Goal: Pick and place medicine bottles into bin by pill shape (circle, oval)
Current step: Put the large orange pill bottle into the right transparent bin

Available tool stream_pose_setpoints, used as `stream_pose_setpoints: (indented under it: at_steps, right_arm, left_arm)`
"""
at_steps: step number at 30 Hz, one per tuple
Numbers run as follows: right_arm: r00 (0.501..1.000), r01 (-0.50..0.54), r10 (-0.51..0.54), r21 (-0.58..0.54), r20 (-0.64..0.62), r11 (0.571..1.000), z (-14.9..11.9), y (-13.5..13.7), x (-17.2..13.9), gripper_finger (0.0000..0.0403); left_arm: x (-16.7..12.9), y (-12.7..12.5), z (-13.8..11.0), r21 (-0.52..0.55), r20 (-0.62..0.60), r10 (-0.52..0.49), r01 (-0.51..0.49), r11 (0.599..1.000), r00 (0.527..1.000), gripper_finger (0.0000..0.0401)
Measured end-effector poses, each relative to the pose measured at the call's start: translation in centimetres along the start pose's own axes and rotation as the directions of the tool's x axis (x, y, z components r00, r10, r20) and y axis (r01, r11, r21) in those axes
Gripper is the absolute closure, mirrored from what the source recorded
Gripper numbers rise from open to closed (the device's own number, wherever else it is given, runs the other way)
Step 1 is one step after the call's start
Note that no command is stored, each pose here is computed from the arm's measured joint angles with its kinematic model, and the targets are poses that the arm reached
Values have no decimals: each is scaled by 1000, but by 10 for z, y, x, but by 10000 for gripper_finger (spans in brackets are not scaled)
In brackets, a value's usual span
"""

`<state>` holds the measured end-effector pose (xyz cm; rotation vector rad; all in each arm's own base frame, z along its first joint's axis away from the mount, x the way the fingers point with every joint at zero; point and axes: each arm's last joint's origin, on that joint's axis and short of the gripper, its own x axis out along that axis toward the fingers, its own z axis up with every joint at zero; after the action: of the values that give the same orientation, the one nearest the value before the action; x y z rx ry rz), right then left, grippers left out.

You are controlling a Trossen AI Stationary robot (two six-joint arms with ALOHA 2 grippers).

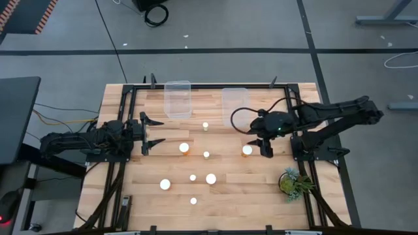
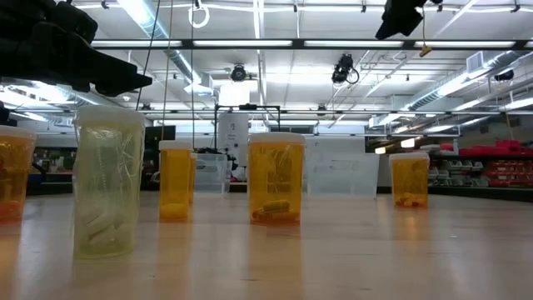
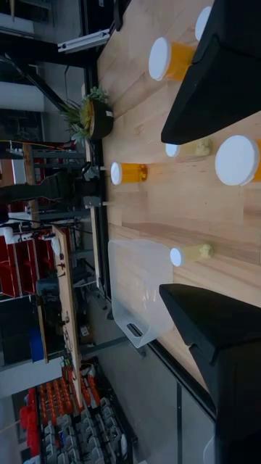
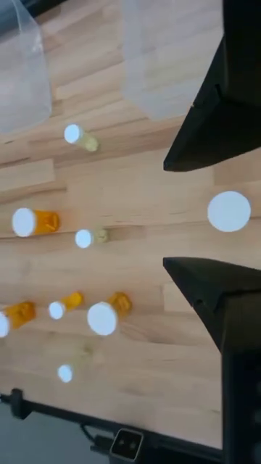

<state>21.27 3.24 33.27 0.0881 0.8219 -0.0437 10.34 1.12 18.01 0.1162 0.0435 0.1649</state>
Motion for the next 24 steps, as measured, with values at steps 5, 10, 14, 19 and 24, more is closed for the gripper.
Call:
stream_pose_setpoints:
  at_steps: [5, 10, 14, 19, 24]
  right_arm:
    - [999, 0, 0, -4, -37, 1000, 1, 2, 11, 161]
    - [999, -5, 5, 3, -44, 1000, 8, 4, 13, 157]
    - [998, -2, 2, -10, -58, 1000, 21, 9, 10, 157]
    - [994, 25, -30, -45, -101, 999, 36, 19, 11, 157]
    - [989, 58, -65, -53, -132, 997, 49, 25, 14, 157]
  left_arm:
    - [0, 0, 0, 0, 0, 0, 0, 1000, 1000, 60]
    - [0, 0, 0, 0, 0, 0, 0, 1000, 1000, 60]
    - [0, 0, 0, 0, 0, 0, 0, 1000, 1000, 60]
    - [0, 0, 0, 0, 0, 0, 0, 1000, 1000, 60]
    - [0, 0, 0, 0, 0, 0, 0, 1000, 1000, 60]
